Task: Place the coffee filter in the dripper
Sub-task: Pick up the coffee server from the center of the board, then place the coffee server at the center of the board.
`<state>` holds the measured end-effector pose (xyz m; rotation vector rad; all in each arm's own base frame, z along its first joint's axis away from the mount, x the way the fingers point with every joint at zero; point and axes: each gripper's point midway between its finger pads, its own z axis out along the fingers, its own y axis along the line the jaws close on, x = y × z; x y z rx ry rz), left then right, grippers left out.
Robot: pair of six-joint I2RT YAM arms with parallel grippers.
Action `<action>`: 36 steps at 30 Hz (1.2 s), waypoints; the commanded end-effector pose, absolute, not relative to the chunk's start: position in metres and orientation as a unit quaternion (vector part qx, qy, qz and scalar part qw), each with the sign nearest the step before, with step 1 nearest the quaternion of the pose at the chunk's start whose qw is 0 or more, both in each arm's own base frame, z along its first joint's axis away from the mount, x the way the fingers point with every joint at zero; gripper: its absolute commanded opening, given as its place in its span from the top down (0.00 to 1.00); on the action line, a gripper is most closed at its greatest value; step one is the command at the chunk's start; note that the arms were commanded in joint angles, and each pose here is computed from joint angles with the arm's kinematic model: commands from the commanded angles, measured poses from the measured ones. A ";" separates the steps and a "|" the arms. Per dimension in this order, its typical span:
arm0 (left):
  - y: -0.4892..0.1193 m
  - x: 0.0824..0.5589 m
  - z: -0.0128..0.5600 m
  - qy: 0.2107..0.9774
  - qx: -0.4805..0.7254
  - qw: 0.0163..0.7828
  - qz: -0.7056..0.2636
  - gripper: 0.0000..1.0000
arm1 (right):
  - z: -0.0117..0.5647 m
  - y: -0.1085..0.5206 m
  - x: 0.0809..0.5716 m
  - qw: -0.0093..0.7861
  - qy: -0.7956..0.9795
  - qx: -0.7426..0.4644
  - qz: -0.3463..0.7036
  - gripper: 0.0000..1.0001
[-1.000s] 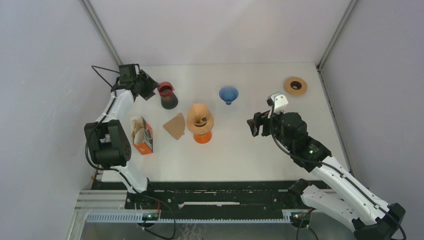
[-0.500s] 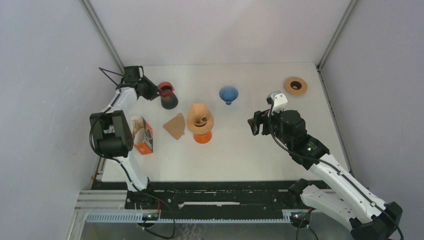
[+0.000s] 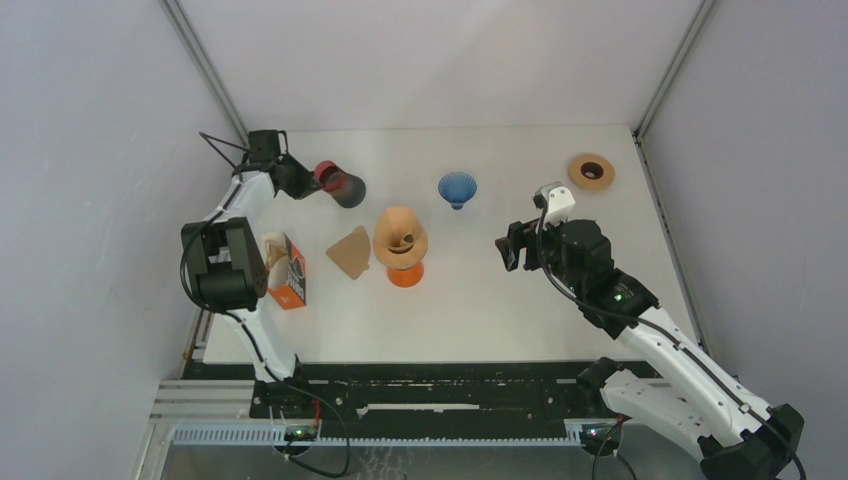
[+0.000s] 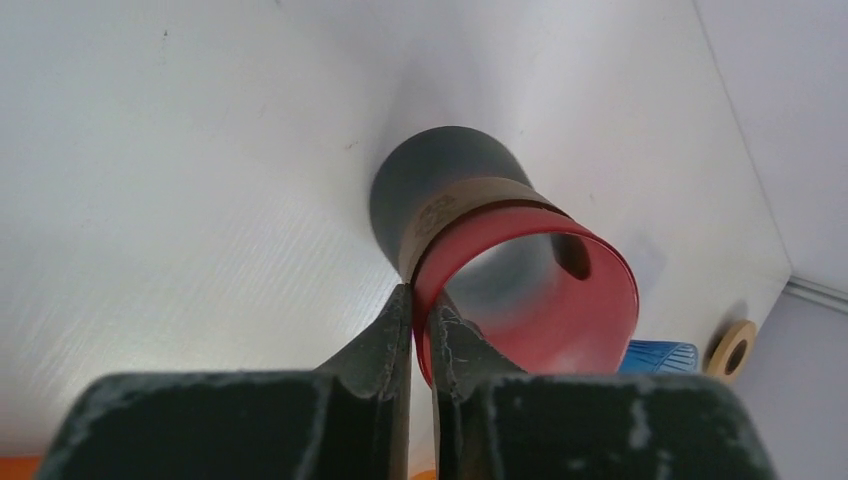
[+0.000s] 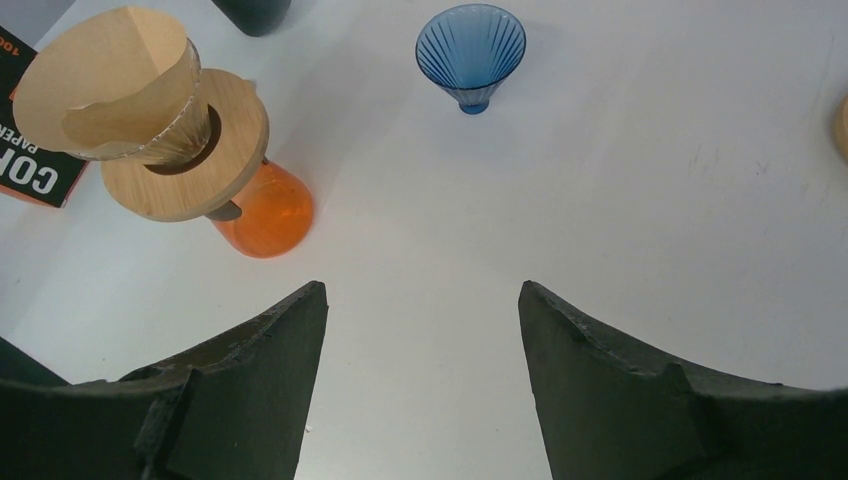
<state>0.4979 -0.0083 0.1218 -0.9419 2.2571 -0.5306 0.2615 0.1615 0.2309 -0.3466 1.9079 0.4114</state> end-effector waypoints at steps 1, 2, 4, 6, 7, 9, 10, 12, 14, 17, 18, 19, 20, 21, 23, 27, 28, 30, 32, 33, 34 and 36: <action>-0.005 0.508 0.158 0.847 -0.335 0.354 -0.210 0.92 | 0.245 0.163 0.263 0.568 0.789 -0.139 0.187 0.21; -0.004 0.506 0.163 0.846 -0.333 0.360 -0.209 0.94 | 0.245 0.163 0.263 0.568 0.789 -0.138 0.187 0.21; -0.003 0.504 0.177 0.843 -0.327 0.374 -0.207 1.00 | 0.245 0.163 0.263 0.568 0.789 -0.138 0.188 0.21; -0.002 0.499 0.190 0.839 -0.323 0.387 -0.206 1.00 | 0.247 0.163 0.262 0.569 0.788 -0.138 0.190 0.21; -0.002 0.497 0.198 0.836 -0.320 0.394 -0.206 1.00 | 0.247 0.163 0.262 0.569 0.788 -0.137 0.191 0.21; -0.003 0.492 0.211 0.831 -0.317 0.407 -0.209 1.00 | 0.249 0.163 0.261 0.571 0.786 -0.137 0.193 0.21; -0.004 0.488 0.223 0.827 -0.313 0.416 -0.213 1.00 | 0.250 0.163 0.260 0.571 0.785 -0.137 0.196 0.21; -0.007 0.482 0.239 0.820 -0.307 0.430 -0.221 1.00 | 0.252 0.162 0.258 0.574 0.783 -0.135 0.198 0.21; -0.011 0.475 0.256 0.813 -0.298 0.444 -0.228 1.00 | 0.254 0.161 0.256 0.576 0.782 -0.134 0.199 0.21; -0.019 0.463 0.284 0.803 -0.280 0.470 -0.236 1.00 | 0.257 0.159 0.253 0.578 0.780 -0.130 0.200 0.21; -0.023 0.458 0.293 0.801 -0.273 0.477 -0.238 1.00 | 0.257 0.157 0.252 0.578 0.780 -0.128 0.200 0.21; -0.030 0.453 0.301 0.800 -0.263 0.484 -0.240 1.00 | 0.258 0.157 0.251 0.579 0.779 -0.127 0.201 0.21; -0.033 0.447 0.309 0.798 -0.256 0.489 -0.241 1.00 | 0.259 0.156 0.249 0.580 0.779 -0.126 0.201 0.21; -0.040 0.441 0.315 0.799 -0.246 0.493 -0.243 1.00 | 0.260 0.155 0.248 0.581 0.778 -0.125 0.203 0.21; -0.050 0.429 0.327 0.799 -0.225 0.503 -0.239 1.00 | 0.262 0.153 0.246 0.583 0.777 -0.121 0.204 0.21; -0.074 0.403 0.352 0.795 -0.186 0.524 -0.242 1.00 | 0.265 0.149 0.241 0.587 0.774 -0.116 0.206 0.21; -0.082 0.397 0.357 0.795 -0.174 0.528 -0.243 1.00 | 0.266 0.148 0.240 0.587 0.775 -0.115 0.206 0.21; -0.096 0.384 0.368 0.794 -0.151 0.536 -0.245 1.00 | 0.266 0.146 0.238 0.588 0.774 -0.113 0.206 0.21; -0.109 0.372 0.376 0.794 -0.129 0.541 -0.245 1.00 | 0.268 0.144 0.236 0.590 0.773 -0.109 0.207 0.21; -0.116 0.365 0.380 0.795 -0.117 0.543 -0.246 1.00 | 0.269 0.143 0.235 0.591 0.772 -0.106 0.207 0.21; -0.123 0.359 0.382 0.796 -0.105 0.543 -0.246 1.00 | 0.270 0.142 0.234 0.592 0.772 -0.104 0.208 0.21; -0.138 0.348 0.384 0.799 -0.083 0.541 -0.247 1.00 | 0.271 0.140 0.233 0.594 0.771 -0.099 0.206 0.21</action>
